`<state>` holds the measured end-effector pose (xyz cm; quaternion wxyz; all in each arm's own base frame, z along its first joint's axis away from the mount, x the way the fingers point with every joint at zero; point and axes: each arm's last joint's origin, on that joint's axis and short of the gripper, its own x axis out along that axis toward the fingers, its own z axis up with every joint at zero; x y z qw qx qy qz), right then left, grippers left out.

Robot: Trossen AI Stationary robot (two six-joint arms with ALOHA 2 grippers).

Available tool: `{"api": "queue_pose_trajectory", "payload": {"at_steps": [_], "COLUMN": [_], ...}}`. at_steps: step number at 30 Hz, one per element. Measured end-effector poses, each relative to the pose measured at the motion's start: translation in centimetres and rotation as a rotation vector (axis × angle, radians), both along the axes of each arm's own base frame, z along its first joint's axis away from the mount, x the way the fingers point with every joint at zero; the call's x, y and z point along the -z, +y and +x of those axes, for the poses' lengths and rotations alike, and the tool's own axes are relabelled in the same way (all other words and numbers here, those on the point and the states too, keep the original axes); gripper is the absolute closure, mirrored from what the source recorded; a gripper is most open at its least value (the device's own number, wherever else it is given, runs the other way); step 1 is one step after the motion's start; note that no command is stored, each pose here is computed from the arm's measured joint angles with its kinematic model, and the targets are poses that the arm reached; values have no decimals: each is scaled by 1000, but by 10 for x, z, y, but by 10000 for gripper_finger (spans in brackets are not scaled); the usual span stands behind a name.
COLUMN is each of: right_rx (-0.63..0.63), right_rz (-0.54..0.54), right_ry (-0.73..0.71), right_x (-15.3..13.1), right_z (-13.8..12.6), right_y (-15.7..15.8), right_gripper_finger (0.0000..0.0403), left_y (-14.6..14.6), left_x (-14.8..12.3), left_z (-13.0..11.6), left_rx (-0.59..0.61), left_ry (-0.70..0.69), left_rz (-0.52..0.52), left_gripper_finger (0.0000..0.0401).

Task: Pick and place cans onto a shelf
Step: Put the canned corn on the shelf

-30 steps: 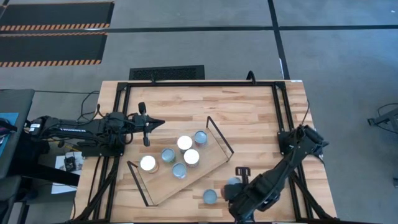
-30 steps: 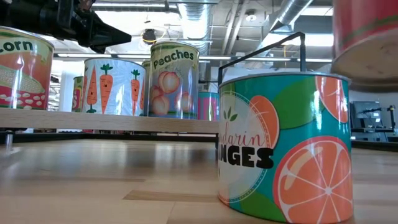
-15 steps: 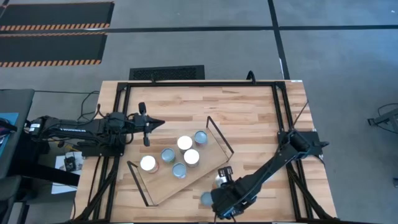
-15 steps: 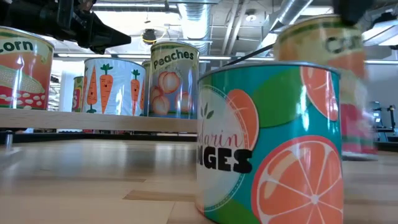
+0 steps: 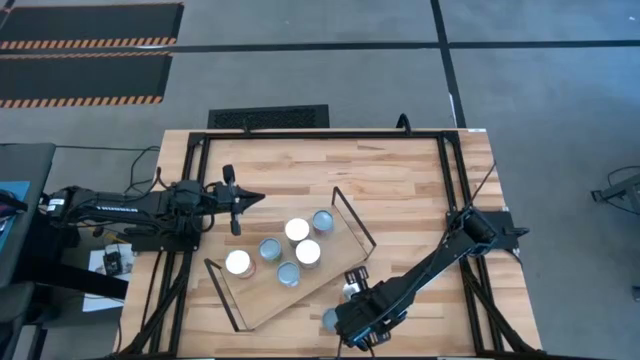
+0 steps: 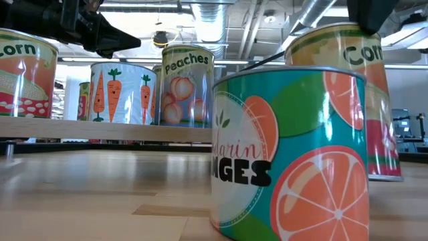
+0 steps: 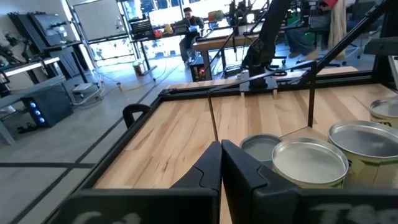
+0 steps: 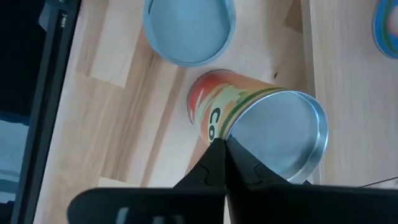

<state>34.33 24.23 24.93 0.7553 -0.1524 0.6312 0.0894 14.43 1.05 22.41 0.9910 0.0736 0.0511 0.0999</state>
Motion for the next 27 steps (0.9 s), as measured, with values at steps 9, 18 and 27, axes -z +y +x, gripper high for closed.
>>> {"api": "queue_pose_trajectory", "payload": {"at_steps": [9, 18, 27], "right_rx": [-8, -2, 9], "right_rz": [29, 35, 34], "right_ry": [1, -4, -5], "right_x": [0, 0, -5], "right_z": [4, 6, 3], "right_y": [-3, -4, -6], "right_gripper_finger": [376, 333, 284], "left_y": [0, 0, 0], "left_x": [0, 1, 1], "left_z": [0, 0, 0], "left_rx": [0, 0, 3], "left_ry": [0, 8, 8], "left_rz": [0, 0, -1], "left_gripper_finger": [401, 401, 401]}}
